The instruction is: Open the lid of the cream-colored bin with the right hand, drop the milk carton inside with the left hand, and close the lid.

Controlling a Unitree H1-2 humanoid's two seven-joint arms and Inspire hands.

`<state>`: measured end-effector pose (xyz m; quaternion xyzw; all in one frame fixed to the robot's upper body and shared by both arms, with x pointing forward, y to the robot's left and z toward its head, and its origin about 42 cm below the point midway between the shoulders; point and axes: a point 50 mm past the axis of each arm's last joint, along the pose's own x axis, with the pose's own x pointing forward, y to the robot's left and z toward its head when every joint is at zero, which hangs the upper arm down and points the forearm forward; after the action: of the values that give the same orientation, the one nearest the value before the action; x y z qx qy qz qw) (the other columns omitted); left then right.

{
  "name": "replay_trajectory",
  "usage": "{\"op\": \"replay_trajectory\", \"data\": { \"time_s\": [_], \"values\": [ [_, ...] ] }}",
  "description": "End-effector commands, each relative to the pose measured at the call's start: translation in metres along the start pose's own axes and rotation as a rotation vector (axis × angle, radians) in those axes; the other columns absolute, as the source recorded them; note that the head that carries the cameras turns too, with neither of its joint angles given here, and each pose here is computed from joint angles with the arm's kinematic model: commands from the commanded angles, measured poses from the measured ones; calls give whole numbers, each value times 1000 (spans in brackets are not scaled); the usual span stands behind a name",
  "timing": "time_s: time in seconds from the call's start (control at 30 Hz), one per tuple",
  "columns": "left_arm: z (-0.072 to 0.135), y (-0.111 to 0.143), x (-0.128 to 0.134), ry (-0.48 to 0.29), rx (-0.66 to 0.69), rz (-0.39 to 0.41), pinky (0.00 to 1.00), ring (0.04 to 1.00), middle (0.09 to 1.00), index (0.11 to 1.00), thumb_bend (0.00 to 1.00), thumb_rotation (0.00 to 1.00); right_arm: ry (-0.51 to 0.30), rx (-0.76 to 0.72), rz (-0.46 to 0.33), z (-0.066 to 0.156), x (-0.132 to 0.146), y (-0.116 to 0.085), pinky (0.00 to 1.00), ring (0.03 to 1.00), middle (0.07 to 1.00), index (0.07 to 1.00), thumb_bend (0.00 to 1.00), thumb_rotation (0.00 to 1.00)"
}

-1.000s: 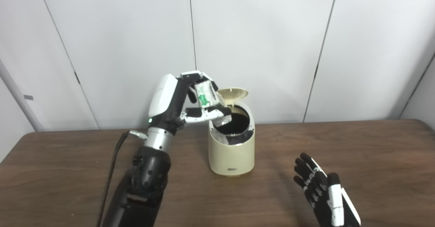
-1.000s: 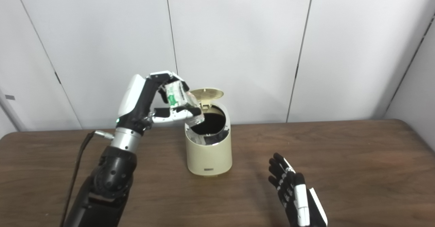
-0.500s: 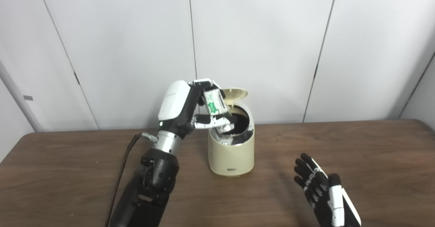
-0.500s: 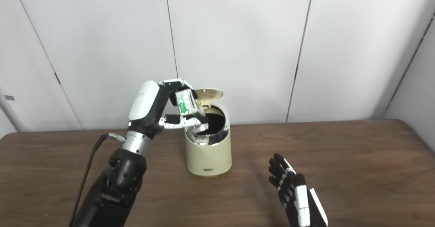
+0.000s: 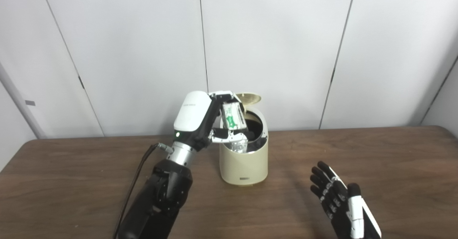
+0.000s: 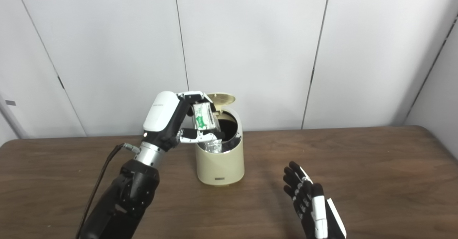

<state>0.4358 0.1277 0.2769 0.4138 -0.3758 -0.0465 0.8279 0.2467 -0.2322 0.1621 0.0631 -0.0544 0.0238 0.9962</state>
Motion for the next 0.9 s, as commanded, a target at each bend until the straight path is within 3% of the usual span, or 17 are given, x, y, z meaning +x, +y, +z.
{"op": "replay_trajectory", "data": {
  "time_s": [0.0,0.17,0.87],
  "values": [
    [15,18,27,-114,18,92,362,426,526,487,475,0,-56,3,22,10,3,3,925,935,916,918,647,1000],
    [13,13,29,-166,29,105,355,415,499,472,476,0,-49,6,25,9,5,6,944,944,916,916,656,1000],
    [5,0,32,-186,21,118,359,437,501,462,477,0,-28,-2,33,9,4,3,942,949,913,918,661,1000]
  ]
}}
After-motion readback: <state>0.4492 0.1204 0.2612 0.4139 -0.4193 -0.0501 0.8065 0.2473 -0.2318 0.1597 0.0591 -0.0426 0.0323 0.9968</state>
